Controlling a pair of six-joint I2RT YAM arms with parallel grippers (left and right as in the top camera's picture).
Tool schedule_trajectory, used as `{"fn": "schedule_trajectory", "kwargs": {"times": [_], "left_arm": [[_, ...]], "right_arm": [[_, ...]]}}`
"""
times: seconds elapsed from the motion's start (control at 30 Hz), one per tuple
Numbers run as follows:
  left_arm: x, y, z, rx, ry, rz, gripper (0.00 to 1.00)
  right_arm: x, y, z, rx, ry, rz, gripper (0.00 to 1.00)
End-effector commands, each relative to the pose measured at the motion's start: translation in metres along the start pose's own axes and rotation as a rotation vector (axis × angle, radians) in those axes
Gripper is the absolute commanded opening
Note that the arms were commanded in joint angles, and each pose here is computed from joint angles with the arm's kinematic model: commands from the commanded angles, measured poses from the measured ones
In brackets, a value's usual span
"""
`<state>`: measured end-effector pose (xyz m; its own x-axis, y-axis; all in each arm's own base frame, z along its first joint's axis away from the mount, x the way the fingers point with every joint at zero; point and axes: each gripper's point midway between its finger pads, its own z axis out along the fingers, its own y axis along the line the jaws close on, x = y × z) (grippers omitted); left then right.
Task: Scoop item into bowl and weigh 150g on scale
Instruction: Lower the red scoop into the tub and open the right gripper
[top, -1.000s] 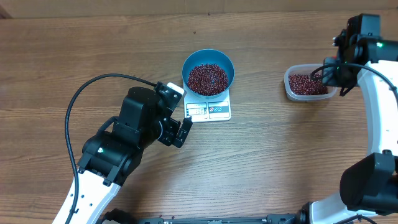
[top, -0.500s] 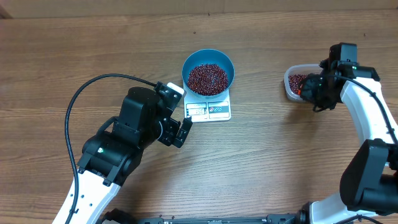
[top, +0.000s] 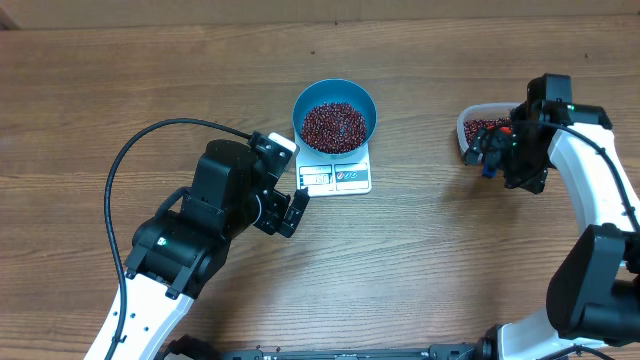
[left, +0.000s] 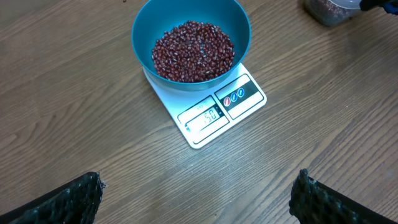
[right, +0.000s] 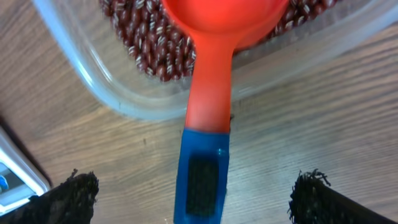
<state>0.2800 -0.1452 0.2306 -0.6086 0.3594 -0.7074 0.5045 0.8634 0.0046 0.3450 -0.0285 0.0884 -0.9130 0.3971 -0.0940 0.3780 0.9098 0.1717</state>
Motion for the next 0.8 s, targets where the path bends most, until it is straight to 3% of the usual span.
{"fn": "schedule_trajectory", "kwargs": {"times": [0.0, 0.27, 0.77], "left_arm": [[-0.005, -0.001, -0.005, 0.007, -0.023, 0.014, 1.00], [-0.005, -0.001, -0.005, 0.007, -0.023, 0.014, 1.00], [-0.005, 0.000, -0.005, 0.006, -0.023, 0.014, 0.99]], "right_arm": [[-0.018, 0.012, -0.041, -0.023, -0.102, -0.109, 1.00], [-0.017, 0.007, -0.124, 0.071, -0.192, -0.294, 1.00], [-0.003, 0.001, -0.127, 0.091, -0.152, -0.315, 1.00]]}}
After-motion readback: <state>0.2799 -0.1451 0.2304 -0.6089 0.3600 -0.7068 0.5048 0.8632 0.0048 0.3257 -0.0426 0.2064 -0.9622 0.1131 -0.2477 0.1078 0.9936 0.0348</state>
